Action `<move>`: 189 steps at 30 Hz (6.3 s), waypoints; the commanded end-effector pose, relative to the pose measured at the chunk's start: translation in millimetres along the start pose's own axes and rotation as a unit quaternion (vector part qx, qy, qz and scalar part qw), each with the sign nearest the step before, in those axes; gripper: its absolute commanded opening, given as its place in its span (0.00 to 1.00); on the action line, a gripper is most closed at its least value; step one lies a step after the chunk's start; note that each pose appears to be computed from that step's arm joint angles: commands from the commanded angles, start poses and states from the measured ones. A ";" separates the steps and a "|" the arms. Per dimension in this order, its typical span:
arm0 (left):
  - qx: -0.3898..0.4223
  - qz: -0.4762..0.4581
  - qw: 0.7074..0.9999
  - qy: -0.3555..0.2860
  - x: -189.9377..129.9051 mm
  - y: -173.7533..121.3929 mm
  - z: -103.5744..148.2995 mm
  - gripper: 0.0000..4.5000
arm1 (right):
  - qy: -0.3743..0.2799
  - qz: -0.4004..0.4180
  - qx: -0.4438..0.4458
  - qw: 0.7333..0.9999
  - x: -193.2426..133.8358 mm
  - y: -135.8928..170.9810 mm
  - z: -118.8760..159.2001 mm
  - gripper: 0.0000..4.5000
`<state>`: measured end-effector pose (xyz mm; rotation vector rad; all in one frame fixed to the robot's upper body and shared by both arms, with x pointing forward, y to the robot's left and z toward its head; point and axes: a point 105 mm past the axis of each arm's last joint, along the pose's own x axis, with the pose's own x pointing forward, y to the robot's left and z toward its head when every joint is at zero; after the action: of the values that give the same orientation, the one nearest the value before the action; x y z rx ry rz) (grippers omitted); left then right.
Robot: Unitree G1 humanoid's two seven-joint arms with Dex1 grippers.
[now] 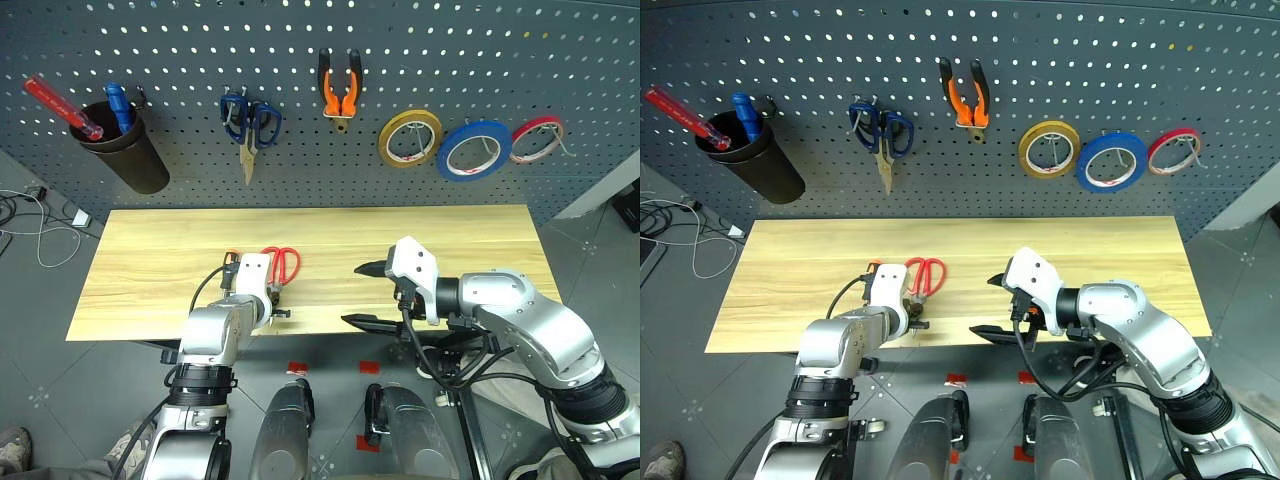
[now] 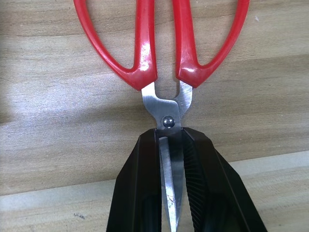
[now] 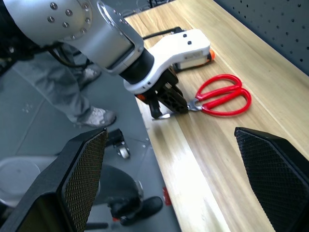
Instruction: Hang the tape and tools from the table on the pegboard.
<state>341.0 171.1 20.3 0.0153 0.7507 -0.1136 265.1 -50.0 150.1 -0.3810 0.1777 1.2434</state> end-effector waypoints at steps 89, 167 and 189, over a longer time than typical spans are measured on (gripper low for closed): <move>0.044 0.019 0.996 -0.077 -19.2 115.6 44.6 1.00 | -0.003 0.031 -0.145 0.989 30.7 29.4 60.7 1.00; 0.074 0.082 0.862 -0.495 -146.4 99.6 159.7 0.76 | -0.187 -0.144 -0.033 0.971 -7.0 -20.2 96.4 1.00; -0.012 0.136 0.932 -0.337 -77.1 102.9 26.7 0.76 | -0.049 -0.535 0.104 0.837 -48.5 -79.3 -133.4 1.00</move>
<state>312.6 277.9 75.1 0.0188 0.1208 0.1405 330.0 -159.3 39.1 -0.1552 0.0807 0.1583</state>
